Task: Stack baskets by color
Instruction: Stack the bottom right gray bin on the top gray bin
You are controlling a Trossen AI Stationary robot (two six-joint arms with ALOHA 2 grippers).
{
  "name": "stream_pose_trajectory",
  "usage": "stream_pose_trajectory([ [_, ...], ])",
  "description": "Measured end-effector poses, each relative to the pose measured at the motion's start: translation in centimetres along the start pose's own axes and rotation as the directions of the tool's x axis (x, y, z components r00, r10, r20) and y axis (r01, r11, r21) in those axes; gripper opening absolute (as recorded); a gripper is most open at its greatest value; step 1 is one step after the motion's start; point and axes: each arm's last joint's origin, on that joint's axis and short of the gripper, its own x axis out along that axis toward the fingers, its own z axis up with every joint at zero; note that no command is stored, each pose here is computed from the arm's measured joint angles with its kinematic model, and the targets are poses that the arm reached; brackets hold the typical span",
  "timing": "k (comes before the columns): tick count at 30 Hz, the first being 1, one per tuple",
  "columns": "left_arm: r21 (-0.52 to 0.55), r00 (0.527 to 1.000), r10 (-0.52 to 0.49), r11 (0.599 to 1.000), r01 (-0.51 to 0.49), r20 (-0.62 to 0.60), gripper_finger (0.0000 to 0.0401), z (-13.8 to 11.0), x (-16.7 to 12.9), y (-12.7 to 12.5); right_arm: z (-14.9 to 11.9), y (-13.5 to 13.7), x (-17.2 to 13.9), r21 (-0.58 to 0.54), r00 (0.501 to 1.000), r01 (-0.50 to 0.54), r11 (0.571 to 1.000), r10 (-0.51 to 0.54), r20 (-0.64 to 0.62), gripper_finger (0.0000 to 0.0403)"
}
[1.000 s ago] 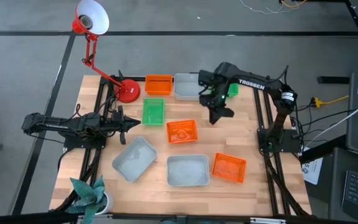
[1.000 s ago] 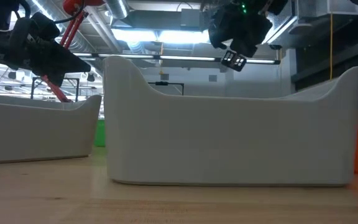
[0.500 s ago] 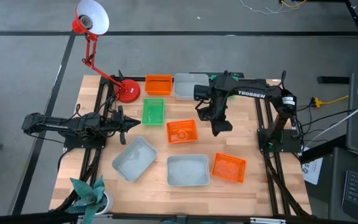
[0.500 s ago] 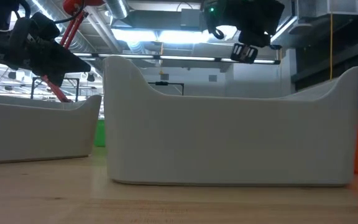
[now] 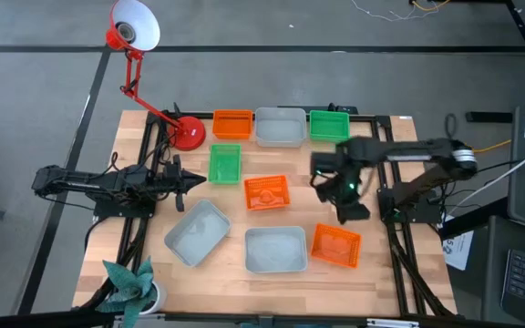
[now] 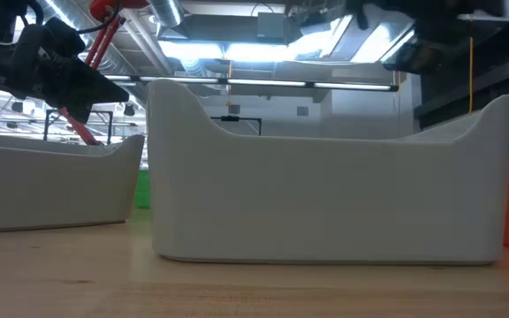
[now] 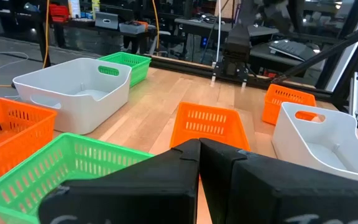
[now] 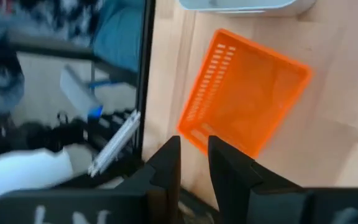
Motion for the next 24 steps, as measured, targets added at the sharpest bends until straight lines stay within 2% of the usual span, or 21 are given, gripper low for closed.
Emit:
stream_pose_trajectory([
  [4,0.001,1.0,-0.002,1.0,0.002,0.015,0.0,0.1,0.0,0.0,-2.3,0.5,2.4,0.063,0.995,0.064,0.996,-0.069,0.074,0.0081],
  [7,0.0,1.0,-0.003,1.0,0.003,0.02,0.0,0.2,0.0,0.0,-3.7,0.6,4.2,0.182,0.982,0.137,0.974,-0.158,0.107,0.0081],
  [11,0.004,1.0,-0.002,1.0,0.002,0.013,0.0,0.1,0.0,0.0,-4.8,0.4,6.3,0.395,0.936,0.246,0.885,-0.322,0.141,0.0081],
  [14,0.005,1.0,-0.001,1.0,0.001,0.009,0.0,0.1,0.0,0.0,-5.2,0.2,7.3,0.473,0.887,0.328,0.818,-0.439,0.144,0.0081],
  [16,0.005,1.0,-0.001,1.0,0.001,0.009,0.0,0.1,0.0,0.0,-5.1,0.2,7.5,0.483,0.844,0.373,0.792,-0.506,0.179,0.0081],
  [18,0.006,1.0,-0.001,1.0,0.001,0.009,0.0,0.1,0.0,0.0,-4.5,0.3,7.4,0.464,0.79,0.4,0.79,-0.554,0.262,0.0081],
  [20,0.006,1.0,-0.001,1.0,0.001,0.007,0.0,0.1,0.0,0.0,-3.3,0.6,7.1,0.396,0.737,0.41,0.822,-0.554,0.386,0.0081],
  [24,0.006,1.0,-0.001,1.0,0.001,0.006,0.0,0.1,0.0,0.0,-1.0,1.7,6.5,0.205,0.651,0.416,0.886,-0.448,0.613,0.0081],
])
